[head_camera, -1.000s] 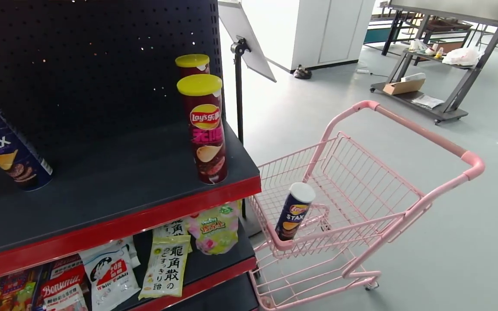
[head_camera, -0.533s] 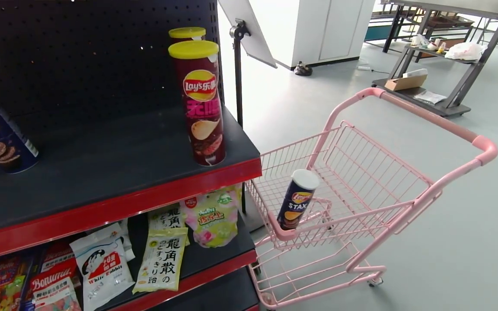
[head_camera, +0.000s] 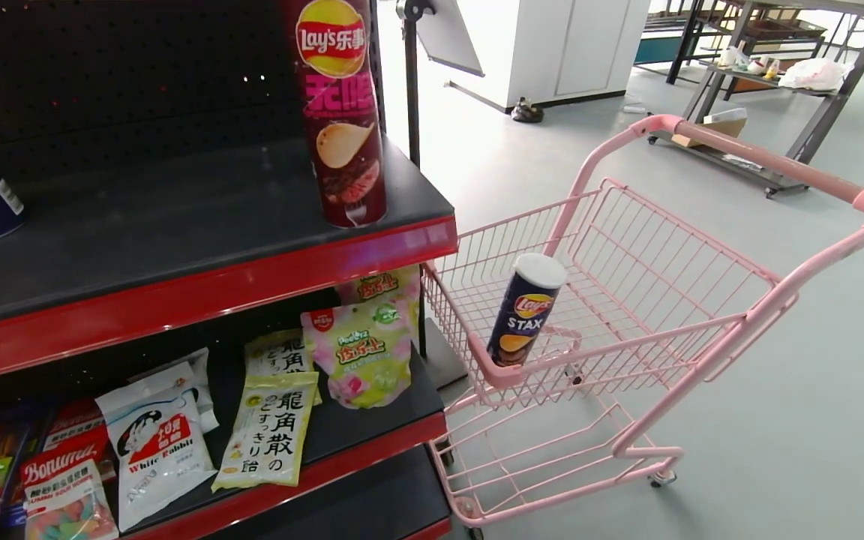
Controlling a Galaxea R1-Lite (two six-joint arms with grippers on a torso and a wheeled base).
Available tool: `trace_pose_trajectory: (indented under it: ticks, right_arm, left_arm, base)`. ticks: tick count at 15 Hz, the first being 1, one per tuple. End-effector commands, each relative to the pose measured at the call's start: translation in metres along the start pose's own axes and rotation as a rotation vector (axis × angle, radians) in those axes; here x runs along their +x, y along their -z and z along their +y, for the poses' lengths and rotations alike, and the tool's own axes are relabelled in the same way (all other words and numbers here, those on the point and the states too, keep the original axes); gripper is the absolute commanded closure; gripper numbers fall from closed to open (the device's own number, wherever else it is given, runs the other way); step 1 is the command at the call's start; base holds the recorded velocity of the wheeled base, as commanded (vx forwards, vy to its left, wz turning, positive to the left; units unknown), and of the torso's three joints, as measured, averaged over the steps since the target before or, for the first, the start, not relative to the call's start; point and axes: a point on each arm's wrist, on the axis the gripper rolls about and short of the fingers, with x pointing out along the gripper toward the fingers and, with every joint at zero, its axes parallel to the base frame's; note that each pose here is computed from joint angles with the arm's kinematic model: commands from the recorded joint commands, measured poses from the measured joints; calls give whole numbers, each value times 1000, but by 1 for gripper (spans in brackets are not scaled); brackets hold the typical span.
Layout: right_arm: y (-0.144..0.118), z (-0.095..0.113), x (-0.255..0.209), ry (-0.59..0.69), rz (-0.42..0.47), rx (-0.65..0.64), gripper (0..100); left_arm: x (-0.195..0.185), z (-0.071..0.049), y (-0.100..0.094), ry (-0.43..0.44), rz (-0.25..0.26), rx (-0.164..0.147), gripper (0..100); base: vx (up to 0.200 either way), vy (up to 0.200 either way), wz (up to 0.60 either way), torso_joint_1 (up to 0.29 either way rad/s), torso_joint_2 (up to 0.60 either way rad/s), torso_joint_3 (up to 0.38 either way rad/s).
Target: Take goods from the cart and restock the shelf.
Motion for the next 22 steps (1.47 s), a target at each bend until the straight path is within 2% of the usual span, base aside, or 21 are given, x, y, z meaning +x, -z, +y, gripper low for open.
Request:
trace_pose_trajectory:
  ticks: [1, 8, 9, 10, 11, 12, 13, 14, 16, 17, 19, 22]
  right_arm:
    - [0, 0, 0, 0, 2, -1, 0]
    - [-3, 0, 2, -20, 20, -39, 0]
    - [-55, 1, 4, -55, -1, -35, 0]
    - [-119, 3, 31, -71, 33, 66, 0]
    - [-148, 6, 51, -145, 52, 76, 0]
    - [-159, 11, 69, -253, 94, 48, 0]
    - [-164, 19, 91, -359, 123, 24, 0]
    - [-168, 24, 110, -373, 123, 27, 0]
    - [-159, 37, 173, -389, 138, -10, 0]
    - [-158, 41, 190, -417, 148, -4, 0]
    - [-156, 45, 208, -496, 185, 5, 0]
    - [-136, 46, 235, -497, 286, 14, 0]
  left_arm:
    - [0, 0, 0, 0, 1, 0, 0]
    - [0, 0, 0, 0, 1, -2, 0]
    - [0, 0, 0, 0, 1, -2, 0]
    - [0, 0, 0, 0, 0, -2, 0]
    - [0, 0, 0, 0, 1, -2, 0]
    - [0, 0, 0, 2, 1, -2, 0]
    - [0, 0, 0, 0, 1, -2, 0]
    - [0, 0, 0, 0, 0, -2, 0]
    - [0, 0, 0, 0, 1, -2, 0]
    - [0, 0, 0, 0, 1, 0, 0]
    - [0, 0, 0, 2, 1, -2, 0]
    - [0, 0, 0, 0, 1, 0, 0]
  base:
    - [0, 0, 0, -110, 500, 378]
    - [0, 0, 0, -22, 108, 85]
    - [0, 0, 0, 0, 0, 0]
    - [0, 0, 0, 0, 0, 0]
    - [0, 0, 0, 0, 0, 0]
    - [0, 0, 0, 0, 0, 0]
    - [0, 0, 0, 0, 0, 0]
    - [0, 0, 0, 0, 0, 0]
    - [0, 0, 0, 0, 0, 0]
    - [0, 0, 0, 0, 0, 0]
    - [0, 0, 0, 0, 0, 0]
    - [0, 0, 0, 0, 0, 0]
